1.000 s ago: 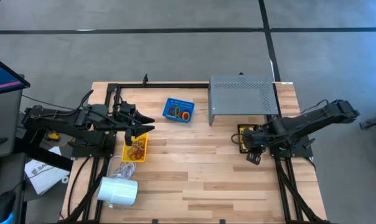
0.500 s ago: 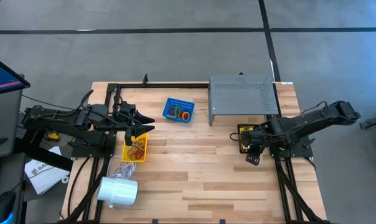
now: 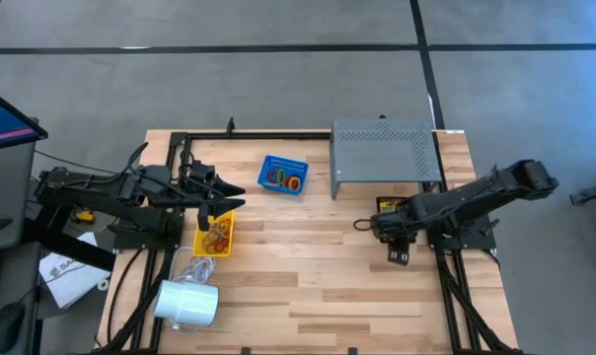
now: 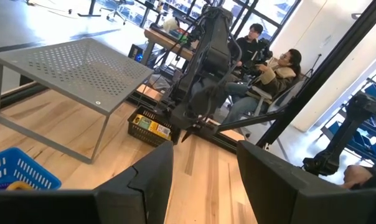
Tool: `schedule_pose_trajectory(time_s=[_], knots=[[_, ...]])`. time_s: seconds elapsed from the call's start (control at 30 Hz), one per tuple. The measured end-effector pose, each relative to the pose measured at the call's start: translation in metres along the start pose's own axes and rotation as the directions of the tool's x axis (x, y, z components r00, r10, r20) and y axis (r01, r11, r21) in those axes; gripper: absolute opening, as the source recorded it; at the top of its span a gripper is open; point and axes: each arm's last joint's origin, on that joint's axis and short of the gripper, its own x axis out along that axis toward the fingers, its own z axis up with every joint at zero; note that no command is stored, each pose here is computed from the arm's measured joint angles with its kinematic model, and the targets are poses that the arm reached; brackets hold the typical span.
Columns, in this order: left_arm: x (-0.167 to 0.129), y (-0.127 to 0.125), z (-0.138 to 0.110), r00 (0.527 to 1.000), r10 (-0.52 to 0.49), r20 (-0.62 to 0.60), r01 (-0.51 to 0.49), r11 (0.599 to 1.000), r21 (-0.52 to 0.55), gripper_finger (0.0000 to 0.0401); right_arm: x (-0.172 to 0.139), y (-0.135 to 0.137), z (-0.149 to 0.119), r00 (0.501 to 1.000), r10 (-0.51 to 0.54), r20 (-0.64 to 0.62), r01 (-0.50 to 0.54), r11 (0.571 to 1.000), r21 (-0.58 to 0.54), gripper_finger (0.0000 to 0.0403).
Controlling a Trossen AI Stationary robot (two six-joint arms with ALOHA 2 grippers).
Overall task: Pick & Place Office Desk Supplies
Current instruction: Put the black bin with the yellow crayon boxes on the shelf
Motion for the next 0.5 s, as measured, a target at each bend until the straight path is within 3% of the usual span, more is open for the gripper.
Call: schedule_pose_trajectory(time_s=[0.5], knots=[[0.000, 0.000, 0.001, 1.000, -0.003, 0.007, 0.003, 1.000, -0.003, 0.0172, 0.030, -0.001, 0.020, 0.996, -0.031, -0.080, 0.030, 0.999, -0.009, 0.0149]])
